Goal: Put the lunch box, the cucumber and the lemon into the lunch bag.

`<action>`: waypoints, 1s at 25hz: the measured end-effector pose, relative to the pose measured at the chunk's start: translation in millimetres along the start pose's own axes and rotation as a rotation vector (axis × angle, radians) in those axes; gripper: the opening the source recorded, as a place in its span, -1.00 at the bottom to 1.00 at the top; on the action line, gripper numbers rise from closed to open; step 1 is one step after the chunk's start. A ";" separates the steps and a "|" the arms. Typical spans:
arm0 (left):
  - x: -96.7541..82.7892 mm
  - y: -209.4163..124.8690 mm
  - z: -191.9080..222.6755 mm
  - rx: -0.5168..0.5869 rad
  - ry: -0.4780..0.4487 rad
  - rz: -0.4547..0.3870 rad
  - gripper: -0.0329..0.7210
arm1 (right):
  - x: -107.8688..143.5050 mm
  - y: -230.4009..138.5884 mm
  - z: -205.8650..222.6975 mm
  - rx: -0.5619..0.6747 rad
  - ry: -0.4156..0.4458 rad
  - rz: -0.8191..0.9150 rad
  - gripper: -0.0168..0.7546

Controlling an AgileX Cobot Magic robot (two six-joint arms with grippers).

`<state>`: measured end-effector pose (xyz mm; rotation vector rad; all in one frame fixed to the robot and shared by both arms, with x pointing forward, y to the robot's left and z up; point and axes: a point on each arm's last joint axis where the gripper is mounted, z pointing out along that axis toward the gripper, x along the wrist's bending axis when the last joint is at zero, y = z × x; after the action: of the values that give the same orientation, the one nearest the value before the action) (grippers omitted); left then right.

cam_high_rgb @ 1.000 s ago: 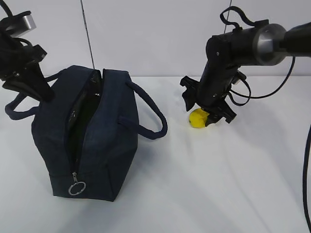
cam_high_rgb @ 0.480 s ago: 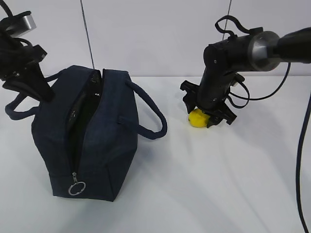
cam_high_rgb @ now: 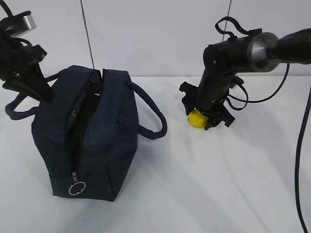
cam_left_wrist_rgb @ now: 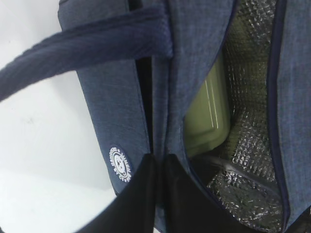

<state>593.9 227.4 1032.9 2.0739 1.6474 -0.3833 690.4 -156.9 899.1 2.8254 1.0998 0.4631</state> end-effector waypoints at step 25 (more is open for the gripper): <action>0.5 -0.2 0.0 0.002 0.005 0.002 -0.91 | -6.4 -3.4 -0.6 0.057 -0.091 -0.178 -0.07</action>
<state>593.8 227.8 1032.6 2.0794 1.6484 -0.3793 683.6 -158.7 897.4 2.7311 1.3504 0.2902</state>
